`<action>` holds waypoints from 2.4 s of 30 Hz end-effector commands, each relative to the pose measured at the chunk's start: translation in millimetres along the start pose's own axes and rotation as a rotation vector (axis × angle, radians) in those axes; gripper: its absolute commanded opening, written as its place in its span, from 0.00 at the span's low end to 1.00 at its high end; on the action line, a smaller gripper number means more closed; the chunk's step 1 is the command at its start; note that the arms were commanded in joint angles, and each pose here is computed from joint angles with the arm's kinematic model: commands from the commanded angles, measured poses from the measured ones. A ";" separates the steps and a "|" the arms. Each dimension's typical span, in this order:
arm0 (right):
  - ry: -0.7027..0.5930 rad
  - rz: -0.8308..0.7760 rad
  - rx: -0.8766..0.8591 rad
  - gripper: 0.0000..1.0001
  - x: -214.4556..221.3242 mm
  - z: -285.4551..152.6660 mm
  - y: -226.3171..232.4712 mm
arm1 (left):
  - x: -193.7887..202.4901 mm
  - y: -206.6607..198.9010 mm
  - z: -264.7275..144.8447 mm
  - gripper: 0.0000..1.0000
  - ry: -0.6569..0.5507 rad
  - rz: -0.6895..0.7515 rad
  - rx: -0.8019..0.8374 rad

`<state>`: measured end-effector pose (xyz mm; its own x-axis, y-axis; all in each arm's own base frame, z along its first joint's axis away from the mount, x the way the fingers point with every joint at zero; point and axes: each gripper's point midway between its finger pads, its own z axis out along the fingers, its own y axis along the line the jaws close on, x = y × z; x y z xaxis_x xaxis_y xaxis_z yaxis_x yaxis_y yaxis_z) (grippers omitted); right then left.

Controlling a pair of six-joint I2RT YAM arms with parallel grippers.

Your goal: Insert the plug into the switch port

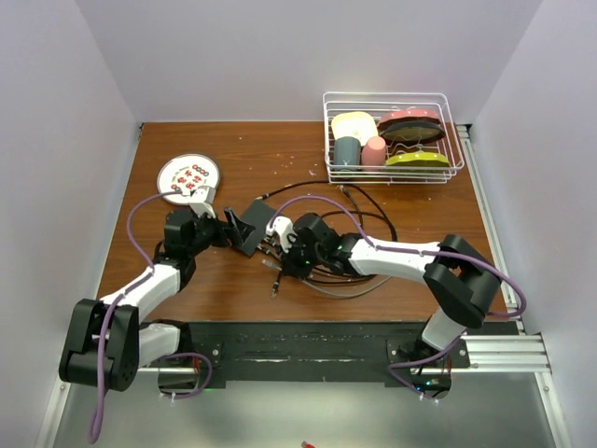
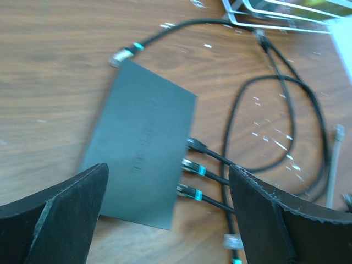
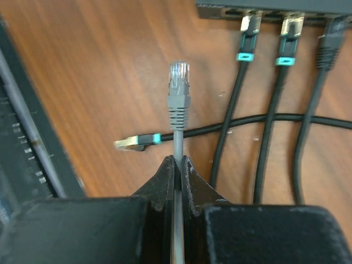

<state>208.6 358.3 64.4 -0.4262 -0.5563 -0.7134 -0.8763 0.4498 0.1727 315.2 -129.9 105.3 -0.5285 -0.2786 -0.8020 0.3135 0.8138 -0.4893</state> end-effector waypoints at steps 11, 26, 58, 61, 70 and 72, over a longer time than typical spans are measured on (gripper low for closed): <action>-0.215 0.030 -0.164 0.00 -55.5 -26.4 10.4 | 6.4 -76.0 -17.1 0.82 -0.048 -0.010 0.502; -0.267 0.003 -0.090 0.00 -72.2 -48.5 -2.8 | 4.5 -83.0 -21.0 0.75 -0.043 0.007 0.541; -0.344 0.005 -0.048 0.00 -94.9 -63.6 -6.8 | 4.5 -102.6 -30.0 0.00 -0.020 -0.024 0.675; -0.355 0.010 -0.024 0.15 -99.2 -68.0 -9.3 | 3.3 -103.7 -31.3 0.00 -0.026 -0.029 0.673; -0.334 -0.027 0.132 0.73 -120.5 -69.1 -26.5 | -5.3 -98.0 -25.3 0.00 -0.017 -0.097 0.588; -0.325 -0.045 0.158 0.73 -124.4 -64.9 -23.0 | -13.0 -93.2 -20.3 0.00 -0.030 -0.104 0.539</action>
<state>254.7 360.2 166.1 -0.3474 -0.3375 -0.8749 -0.8504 0.5065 0.1423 256.9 -197.5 157.5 -0.5824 -0.3260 -0.7447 0.6632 0.3392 -0.6672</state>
